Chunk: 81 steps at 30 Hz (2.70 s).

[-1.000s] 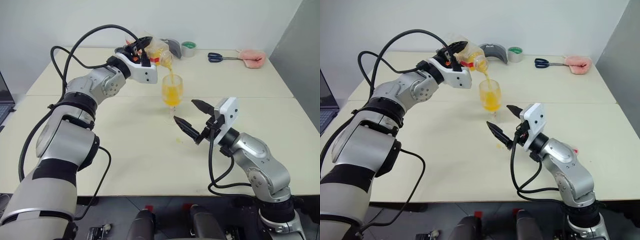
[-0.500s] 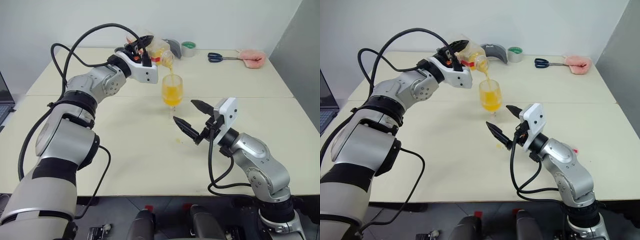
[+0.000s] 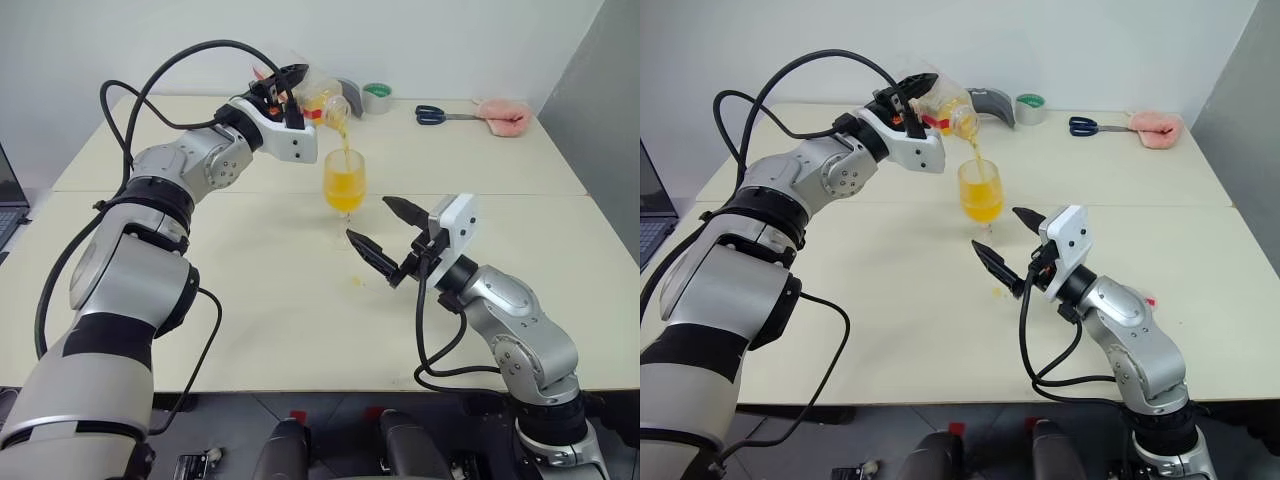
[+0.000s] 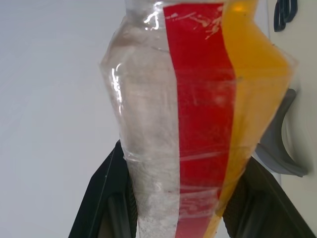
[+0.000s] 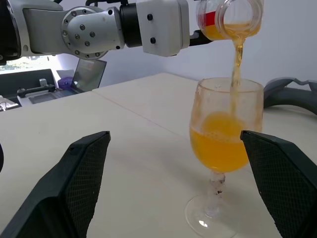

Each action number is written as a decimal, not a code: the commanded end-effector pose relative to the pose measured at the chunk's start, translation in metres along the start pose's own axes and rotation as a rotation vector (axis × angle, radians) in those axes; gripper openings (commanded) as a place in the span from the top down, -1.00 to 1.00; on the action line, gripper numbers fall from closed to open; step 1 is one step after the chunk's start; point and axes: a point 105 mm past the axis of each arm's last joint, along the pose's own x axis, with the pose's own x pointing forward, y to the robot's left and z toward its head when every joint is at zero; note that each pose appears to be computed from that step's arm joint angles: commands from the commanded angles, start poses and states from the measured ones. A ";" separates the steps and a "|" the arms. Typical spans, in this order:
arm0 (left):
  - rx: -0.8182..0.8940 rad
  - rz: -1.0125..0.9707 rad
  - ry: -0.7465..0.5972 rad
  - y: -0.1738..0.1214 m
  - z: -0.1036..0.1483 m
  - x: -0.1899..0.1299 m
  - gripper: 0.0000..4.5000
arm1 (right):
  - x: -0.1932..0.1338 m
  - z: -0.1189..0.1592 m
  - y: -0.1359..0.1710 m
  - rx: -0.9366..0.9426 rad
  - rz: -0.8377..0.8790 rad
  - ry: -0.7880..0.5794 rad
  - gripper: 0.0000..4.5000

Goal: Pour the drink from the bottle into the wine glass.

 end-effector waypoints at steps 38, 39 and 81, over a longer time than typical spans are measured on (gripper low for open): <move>-1.224 0.182 0.357 -0.049 -0.058 -0.061 0.24 | 0.005 0.012 0.022 -0.106 0.238 0.094 -1.00; -1.291 0.199 0.394 -0.056 -0.064 -0.072 0.24 | 0.007 0.010 0.023 -0.106 0.247 0.123 -1.00; -1.353 0.214 0.656 -0.111 -0.051 -0.221 -0.98 | -0.004 -0.050 0.007 -0.094 -0.011 0.133 -1.00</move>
